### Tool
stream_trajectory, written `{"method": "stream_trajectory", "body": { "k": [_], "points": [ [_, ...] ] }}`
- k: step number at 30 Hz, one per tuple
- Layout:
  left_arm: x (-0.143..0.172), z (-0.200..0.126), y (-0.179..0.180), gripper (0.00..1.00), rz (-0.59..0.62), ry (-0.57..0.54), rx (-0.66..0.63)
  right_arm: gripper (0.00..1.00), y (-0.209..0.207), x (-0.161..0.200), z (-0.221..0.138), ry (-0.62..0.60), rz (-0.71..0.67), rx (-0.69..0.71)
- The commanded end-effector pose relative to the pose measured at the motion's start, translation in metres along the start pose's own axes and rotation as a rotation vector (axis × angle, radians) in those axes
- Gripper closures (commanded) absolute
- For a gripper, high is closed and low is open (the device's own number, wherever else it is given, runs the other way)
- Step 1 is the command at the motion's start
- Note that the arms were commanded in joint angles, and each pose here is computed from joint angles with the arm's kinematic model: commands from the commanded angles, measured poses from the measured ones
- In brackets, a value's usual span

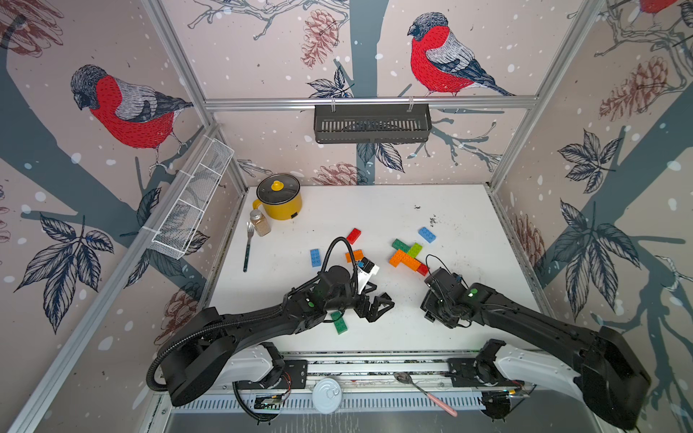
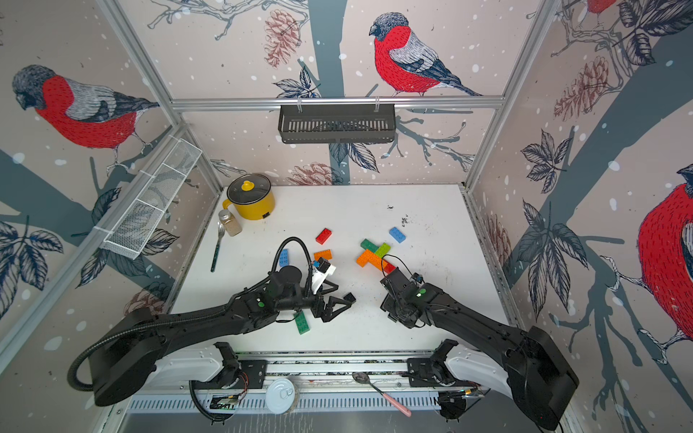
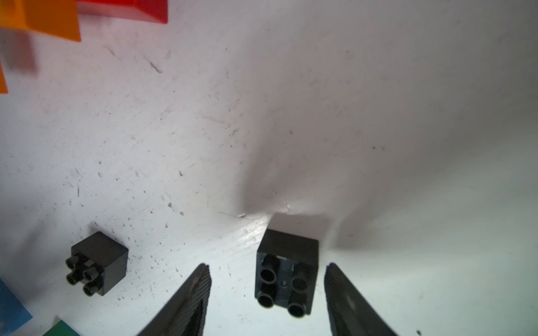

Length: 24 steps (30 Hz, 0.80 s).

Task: Assemble a small pinwheel with lego
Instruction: Pick up the lego brick from the center of the board.

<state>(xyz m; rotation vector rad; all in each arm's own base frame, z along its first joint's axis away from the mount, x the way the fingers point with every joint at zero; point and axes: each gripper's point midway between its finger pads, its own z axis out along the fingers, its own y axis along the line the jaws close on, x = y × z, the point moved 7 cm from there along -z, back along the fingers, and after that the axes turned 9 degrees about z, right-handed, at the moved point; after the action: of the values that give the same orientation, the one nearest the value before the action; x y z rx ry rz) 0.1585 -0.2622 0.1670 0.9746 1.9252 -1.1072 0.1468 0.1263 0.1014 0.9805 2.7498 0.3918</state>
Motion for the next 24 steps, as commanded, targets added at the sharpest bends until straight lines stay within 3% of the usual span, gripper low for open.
{"method": "stream_trajectory", "body": {
  "k": [1, 24],
  "points": [
    [-0.0087, -0.0031, -0.004, 0.02, 0.047, -0.046, 0.008, 0.37, -0.0049, -0.0027, 0.0012, -0.034, 0.0, 0.036],
    [-0.0075, -0.0003, 0.0018, 0.02, 0.042, -0.028, -0.041, 0.6, -0.0079, 0.0064, 0.0078, -0.02, -0.058, 0.064]
  ]
}}
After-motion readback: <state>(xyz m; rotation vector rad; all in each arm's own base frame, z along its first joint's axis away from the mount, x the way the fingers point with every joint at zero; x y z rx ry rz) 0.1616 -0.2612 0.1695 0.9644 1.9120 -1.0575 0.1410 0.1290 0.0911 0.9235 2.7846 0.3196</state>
